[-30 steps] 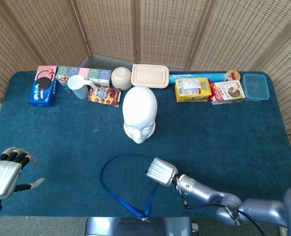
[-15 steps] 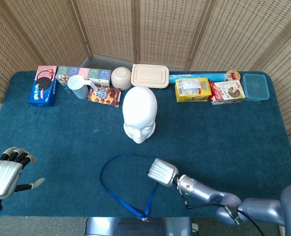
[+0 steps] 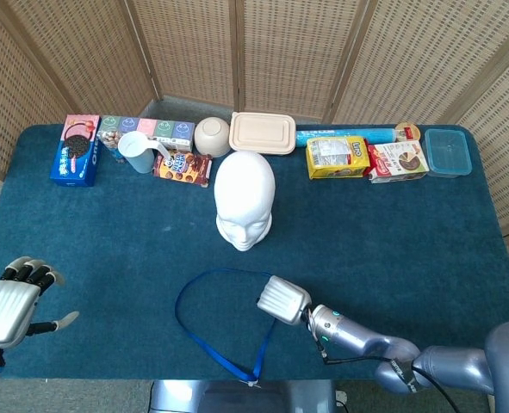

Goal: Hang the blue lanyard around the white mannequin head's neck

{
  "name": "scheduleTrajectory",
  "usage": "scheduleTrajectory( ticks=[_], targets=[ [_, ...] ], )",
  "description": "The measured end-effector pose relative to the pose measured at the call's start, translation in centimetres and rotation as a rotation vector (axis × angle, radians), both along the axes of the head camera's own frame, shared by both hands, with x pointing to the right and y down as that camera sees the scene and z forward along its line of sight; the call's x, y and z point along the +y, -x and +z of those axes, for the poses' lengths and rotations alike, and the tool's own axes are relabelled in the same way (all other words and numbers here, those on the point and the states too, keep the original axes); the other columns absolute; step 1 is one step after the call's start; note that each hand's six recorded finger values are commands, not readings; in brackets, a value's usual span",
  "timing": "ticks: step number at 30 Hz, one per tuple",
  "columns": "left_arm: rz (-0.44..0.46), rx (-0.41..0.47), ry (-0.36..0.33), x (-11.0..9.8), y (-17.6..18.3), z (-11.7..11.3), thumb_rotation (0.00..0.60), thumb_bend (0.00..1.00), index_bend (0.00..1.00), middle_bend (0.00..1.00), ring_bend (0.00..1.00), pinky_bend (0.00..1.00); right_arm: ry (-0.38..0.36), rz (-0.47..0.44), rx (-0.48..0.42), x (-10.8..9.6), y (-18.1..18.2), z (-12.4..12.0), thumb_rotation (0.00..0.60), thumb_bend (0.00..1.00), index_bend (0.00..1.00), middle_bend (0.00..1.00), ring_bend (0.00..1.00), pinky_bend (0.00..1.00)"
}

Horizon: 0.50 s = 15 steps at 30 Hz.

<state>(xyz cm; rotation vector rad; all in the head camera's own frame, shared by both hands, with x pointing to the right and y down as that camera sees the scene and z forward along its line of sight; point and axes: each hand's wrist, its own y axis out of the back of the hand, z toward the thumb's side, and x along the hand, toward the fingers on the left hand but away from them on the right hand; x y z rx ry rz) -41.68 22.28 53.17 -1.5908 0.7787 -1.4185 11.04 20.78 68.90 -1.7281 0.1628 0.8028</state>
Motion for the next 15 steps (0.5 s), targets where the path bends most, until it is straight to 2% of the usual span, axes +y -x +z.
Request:
scheduleTrajectory(
  ticks=[15],
  targets=[
    [0.003,-0.006,0.008,-0.01,0.17,0.08,0.354,0.07,0.43,0.4,0.26,0.19,0.004,0.004,-0.004,0.0,0.43,0.23,0.6,0.31,0.52,0.93,1.0,1.0]
  ],
)
